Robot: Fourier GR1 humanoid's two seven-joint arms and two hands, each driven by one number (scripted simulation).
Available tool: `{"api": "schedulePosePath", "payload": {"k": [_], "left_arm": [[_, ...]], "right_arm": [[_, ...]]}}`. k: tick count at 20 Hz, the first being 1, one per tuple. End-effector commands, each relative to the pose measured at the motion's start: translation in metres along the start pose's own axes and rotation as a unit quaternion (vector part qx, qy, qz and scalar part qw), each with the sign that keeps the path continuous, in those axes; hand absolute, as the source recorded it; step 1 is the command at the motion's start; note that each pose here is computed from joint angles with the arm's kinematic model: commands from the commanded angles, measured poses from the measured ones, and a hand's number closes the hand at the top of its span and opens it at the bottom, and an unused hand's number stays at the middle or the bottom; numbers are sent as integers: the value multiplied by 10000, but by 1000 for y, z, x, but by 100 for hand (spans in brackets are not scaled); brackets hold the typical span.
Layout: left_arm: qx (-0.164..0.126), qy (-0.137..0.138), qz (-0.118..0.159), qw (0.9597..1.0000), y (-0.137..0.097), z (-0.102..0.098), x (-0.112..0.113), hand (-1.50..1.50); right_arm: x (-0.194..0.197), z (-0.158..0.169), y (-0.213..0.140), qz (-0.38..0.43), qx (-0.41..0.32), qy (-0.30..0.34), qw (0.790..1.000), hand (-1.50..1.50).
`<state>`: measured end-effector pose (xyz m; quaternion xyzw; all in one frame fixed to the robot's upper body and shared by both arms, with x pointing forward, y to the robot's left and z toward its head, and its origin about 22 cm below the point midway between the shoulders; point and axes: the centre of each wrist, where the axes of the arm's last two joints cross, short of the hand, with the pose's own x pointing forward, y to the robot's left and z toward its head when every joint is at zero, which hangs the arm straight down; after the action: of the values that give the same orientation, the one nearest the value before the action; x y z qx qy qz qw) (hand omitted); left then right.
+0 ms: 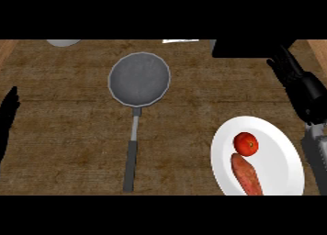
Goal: Pick the tomato from the plate and place it in the pan
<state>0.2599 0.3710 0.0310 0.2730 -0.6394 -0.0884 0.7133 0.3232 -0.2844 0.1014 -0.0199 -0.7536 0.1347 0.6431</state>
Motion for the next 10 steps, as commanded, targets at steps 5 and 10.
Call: {"api": "schedulePosePath", "payload": {"k": [5, 10], "left_arm": [[39, 737, 221, 9970, -10, 2, -17, 0], [-93, 1130, 485, 9924, -18, 12, -29, 0]], "right_arm": [[10, 7, 37, -1988, 1639, -2448, 9347, -150], [-57, 52, -23, -940, -1745, -1351, 9708, 150]]}}
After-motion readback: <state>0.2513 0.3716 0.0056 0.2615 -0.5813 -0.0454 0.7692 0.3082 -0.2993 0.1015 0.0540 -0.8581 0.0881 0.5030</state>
